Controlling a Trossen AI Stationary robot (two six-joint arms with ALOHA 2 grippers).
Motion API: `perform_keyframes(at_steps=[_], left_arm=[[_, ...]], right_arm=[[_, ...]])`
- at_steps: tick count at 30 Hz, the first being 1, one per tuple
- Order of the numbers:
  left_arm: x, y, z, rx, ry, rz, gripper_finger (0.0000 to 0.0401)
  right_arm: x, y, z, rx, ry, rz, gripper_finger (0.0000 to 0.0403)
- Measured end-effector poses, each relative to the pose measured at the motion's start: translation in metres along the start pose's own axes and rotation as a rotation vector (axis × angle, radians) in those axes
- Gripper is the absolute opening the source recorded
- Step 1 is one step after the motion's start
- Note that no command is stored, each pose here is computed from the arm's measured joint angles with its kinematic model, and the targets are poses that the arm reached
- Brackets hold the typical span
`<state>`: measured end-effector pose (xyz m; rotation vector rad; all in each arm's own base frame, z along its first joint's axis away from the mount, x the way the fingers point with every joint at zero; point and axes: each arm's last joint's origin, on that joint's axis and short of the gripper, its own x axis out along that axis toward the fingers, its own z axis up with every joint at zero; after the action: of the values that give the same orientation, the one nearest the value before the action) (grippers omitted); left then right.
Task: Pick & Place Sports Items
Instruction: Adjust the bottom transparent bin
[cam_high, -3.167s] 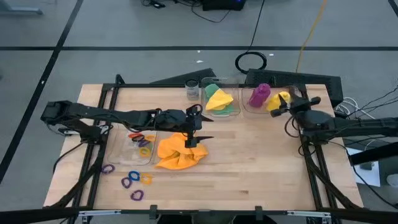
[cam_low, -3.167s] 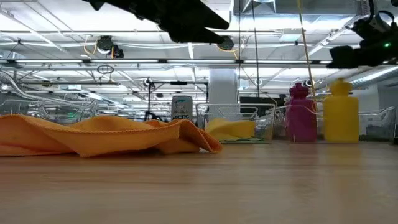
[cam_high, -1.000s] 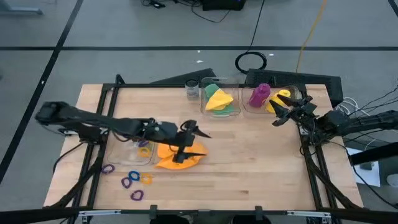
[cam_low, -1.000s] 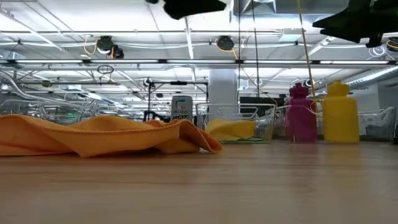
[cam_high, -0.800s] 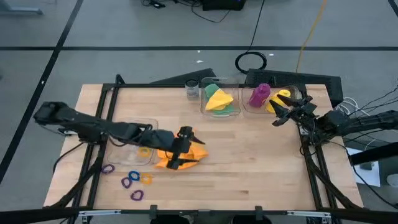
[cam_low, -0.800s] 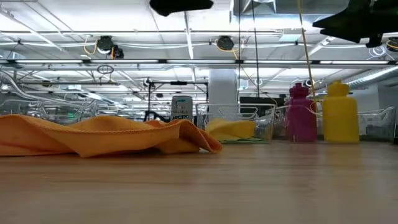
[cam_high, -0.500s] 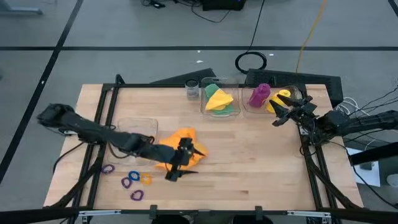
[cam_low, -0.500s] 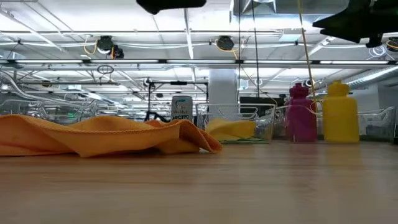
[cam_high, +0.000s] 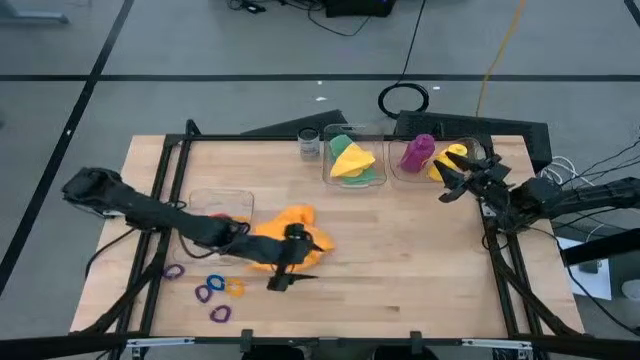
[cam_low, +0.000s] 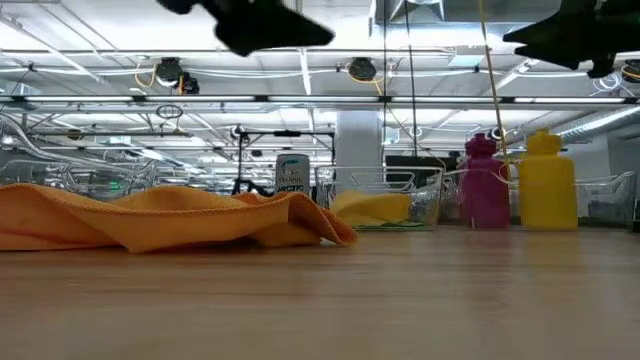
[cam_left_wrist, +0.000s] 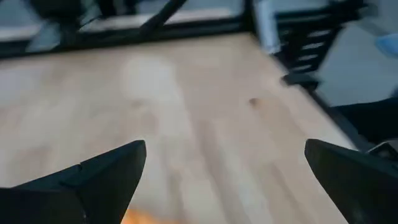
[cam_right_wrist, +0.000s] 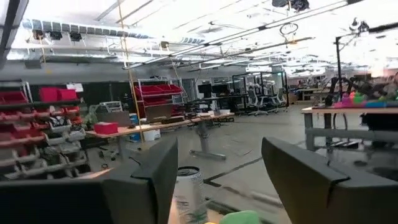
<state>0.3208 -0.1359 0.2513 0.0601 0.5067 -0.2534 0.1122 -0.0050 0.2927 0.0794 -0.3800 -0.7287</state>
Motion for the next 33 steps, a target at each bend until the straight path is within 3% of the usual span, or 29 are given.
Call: perform_keyframes(at_steps=[7, 9, 15, 26, 33], left_arm=[[-0.050, -0.018, 0.001, -0.220, 0.204, 0.136, 0.0367], [-0.066, -0.025, 0.003, -0.307, 0.255, 0.168, 0.0367], [-0.096, -0.054, 0.004, -0.500, 0.347, 0.210, 0.0367], [-0.097, -0.115, -0.022, -0.820, 0.498, 0.156, 0.0367], [-0.091, -0.140, -0.051, -0.916, 0.646, 0.272, 0.0367]], right_arm=[[0.000, 0.002, -0.005, 0.095, 0.036, 0.042, 0.0169], [0.000, 0.004, -0.005, 0.085, 0.028, 0.133, 0.0169], [-0.002, 0.018, 0.000, 0.107, -0.056, 0.559, 0.0169], [0.018, 0.064, -0.024, 0.102, 0.028, 0.749, 0.0169], [0.027, 0.112, -0.031, 0.073, 0.102, 0.838, 0.0169]])
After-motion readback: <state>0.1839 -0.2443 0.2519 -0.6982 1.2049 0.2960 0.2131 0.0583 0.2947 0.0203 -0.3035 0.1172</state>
